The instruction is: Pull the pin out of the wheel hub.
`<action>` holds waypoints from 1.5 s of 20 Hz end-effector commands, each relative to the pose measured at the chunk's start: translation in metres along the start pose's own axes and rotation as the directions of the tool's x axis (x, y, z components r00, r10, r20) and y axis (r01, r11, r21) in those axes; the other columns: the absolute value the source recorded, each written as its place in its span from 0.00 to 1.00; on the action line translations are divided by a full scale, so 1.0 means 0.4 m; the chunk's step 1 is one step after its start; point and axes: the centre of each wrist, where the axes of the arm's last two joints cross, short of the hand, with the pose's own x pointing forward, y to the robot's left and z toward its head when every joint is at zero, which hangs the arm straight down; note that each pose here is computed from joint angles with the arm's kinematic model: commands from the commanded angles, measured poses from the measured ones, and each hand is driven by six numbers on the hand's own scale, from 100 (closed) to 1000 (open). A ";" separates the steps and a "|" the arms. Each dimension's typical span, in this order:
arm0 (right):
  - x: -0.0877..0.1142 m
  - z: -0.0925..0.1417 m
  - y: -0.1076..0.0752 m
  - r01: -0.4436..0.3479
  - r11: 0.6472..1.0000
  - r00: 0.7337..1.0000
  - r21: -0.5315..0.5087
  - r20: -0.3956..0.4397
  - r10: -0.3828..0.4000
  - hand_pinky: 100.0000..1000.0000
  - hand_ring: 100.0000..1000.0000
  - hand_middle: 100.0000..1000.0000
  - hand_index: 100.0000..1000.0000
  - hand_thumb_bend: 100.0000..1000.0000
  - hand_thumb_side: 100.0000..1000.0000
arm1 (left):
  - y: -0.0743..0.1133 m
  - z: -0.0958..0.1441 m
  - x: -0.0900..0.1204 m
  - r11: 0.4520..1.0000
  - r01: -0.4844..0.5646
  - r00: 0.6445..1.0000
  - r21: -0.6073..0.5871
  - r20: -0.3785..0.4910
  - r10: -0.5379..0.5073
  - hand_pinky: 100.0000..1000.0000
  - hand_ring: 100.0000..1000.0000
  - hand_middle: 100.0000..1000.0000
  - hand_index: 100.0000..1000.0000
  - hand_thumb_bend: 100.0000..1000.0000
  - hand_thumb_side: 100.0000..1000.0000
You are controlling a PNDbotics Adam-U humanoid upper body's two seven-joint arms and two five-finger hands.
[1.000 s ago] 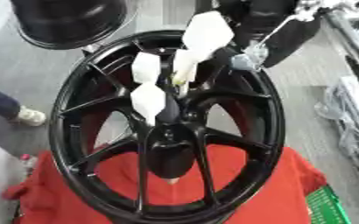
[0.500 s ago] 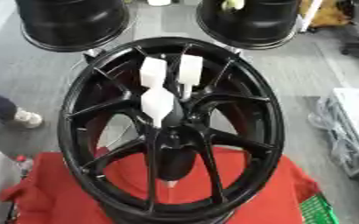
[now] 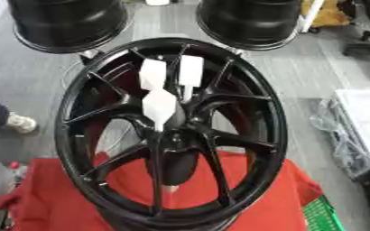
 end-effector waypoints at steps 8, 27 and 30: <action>-0.417 0.444 -0.099 -0.138 0.940 0.691 -0.313 -0.710 -0.135 0.42 0.49 0.58 0.73 0.00 0.40 | 0.001 -0.010 0.030 1.000 0.010 0.998 0.012 0.058 -0.010 0.80 0.84 0.91 0.96 0.27 0.93; -0.489 0.577 0.110 0.032 0.999 0.505 0.030 -0.863 0.010 0.44 0.48 0.71 0.81 0.00 1.00 | -0.021 -0.017 0.022 1.000 -0.023 0.997 -0.008 0.078 0.024 0.79 0.83 0.91 0.96 0.27 0.94; -0.489 0.579 0.127 0.050 0.997 0.501 0.066 -0.865 0.031 0.44 0.47 0.85 0.91 0.00 1.00 | -0.023 -0.017 0.022 1.000 -0.026 0.996 -0.010 0.080 0.027 0.78 0.83 0.91 0.96 0.27 0.94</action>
